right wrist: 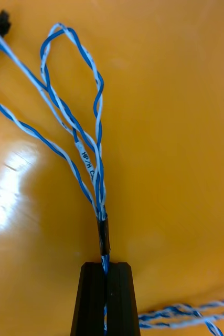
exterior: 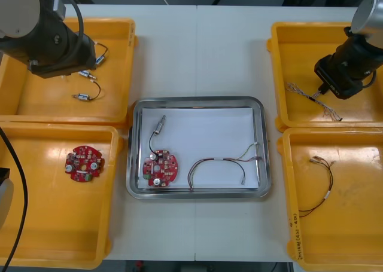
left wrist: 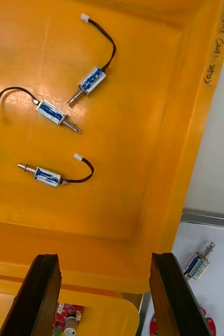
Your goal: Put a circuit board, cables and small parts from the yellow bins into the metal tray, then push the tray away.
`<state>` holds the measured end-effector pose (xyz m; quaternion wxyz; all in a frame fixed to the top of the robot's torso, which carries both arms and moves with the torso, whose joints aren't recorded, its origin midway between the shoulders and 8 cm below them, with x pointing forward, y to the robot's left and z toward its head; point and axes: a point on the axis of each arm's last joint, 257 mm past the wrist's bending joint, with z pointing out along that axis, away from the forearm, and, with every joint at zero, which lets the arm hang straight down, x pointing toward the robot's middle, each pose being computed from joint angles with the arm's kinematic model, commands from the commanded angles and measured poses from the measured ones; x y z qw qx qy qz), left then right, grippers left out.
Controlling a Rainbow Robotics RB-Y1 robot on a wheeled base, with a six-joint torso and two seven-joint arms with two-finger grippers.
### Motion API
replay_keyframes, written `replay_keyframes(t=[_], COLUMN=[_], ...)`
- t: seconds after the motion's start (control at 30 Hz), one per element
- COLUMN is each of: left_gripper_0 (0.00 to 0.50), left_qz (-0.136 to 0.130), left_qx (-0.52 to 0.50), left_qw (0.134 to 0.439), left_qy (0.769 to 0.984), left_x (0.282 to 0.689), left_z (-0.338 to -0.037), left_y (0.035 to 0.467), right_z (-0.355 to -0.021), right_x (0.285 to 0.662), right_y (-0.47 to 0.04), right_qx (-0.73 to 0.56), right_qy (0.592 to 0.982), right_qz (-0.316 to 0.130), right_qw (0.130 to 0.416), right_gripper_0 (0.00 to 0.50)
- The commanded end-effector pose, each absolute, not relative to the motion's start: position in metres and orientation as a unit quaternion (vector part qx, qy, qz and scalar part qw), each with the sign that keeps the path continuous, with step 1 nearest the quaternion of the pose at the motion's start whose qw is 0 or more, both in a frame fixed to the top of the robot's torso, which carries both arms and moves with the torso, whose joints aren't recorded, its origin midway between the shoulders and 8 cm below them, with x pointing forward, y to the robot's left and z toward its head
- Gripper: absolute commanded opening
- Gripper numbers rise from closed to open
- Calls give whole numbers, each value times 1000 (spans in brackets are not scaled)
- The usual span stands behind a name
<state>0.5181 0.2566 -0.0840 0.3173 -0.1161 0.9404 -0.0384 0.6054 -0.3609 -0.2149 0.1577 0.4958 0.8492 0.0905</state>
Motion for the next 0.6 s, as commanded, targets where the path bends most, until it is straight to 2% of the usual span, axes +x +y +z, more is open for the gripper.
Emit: replay_keyframes(t=[0.03,0.33,0.6], left_gripper_0=[500,500,500], left_qz=[-34,-36,-29], left_qx=[-187,-212,-248], left_qw=[317,286,260], left_qy=[929,934,933], left_x=[521,537,538], left_z=[-77,-76,-91], left_y=[289,294,309], right_z=[-166,-122,-88], right_x=[611,597,582], right_y=[-380,-389,-387], right_qx=[509,503,485], right_qy=[838,843,855], right_qz=[86,71,74], right_qw=[178,174,166], right_gripper_0=[0,0,0])
